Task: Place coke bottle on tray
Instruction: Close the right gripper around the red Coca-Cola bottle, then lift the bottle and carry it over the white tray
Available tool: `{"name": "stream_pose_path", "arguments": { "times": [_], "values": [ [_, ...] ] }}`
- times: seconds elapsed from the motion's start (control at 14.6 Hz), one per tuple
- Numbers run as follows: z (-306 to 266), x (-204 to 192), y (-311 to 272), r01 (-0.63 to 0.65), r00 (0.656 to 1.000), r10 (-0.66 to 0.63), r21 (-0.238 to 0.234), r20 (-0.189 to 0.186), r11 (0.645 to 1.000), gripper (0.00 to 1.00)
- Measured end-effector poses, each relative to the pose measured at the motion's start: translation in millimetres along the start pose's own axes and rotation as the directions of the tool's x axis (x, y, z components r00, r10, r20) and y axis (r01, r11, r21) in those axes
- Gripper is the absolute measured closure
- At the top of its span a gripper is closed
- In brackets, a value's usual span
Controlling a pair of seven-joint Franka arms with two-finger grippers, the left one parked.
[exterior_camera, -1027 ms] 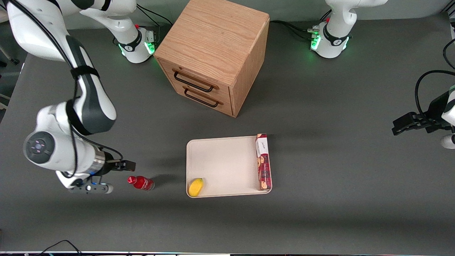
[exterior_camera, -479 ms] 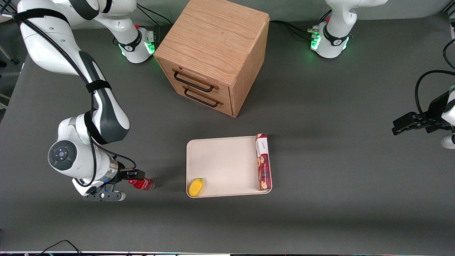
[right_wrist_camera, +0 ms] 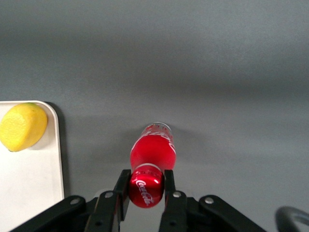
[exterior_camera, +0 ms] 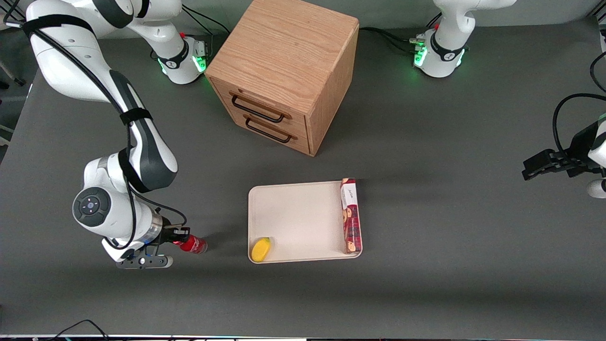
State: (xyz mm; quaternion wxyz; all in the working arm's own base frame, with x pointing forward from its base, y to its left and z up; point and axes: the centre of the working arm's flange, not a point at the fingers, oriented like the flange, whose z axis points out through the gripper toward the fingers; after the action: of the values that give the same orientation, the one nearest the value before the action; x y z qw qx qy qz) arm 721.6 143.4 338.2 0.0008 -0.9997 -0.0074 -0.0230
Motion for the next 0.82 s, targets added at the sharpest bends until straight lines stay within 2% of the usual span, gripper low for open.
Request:
{"name": "stream_pose_path", "arguments": {
  "times": [0.14, 0.34, 0.41, 0.62, 0.82],
  "values": [
    [-18.7, 0.3, -7.3, 0.009, 1.0, -0.009, 0.007, -0.004, 1.0, 0.69],
    [-111.2, -21.5, -24.2, 0.037, 0.999, -0.037, -0.01, 0.02, 0.999, 0.69],
    [-151.1, -35.8, -29.2, 0.043, 0.999, -0.042, -0.015, 0.026, 0.999, 0.69],
    [-261.6, -91.5, -49.6, 0.025, 0.998, -0.027, 0.022, 0.06, 0.999, 0.69],
    [-304.7, -133.1, -101.2, -0.071, 0.994, 0.067, 0.046, 0.083, 0.996, 0.69]
  ]
}}
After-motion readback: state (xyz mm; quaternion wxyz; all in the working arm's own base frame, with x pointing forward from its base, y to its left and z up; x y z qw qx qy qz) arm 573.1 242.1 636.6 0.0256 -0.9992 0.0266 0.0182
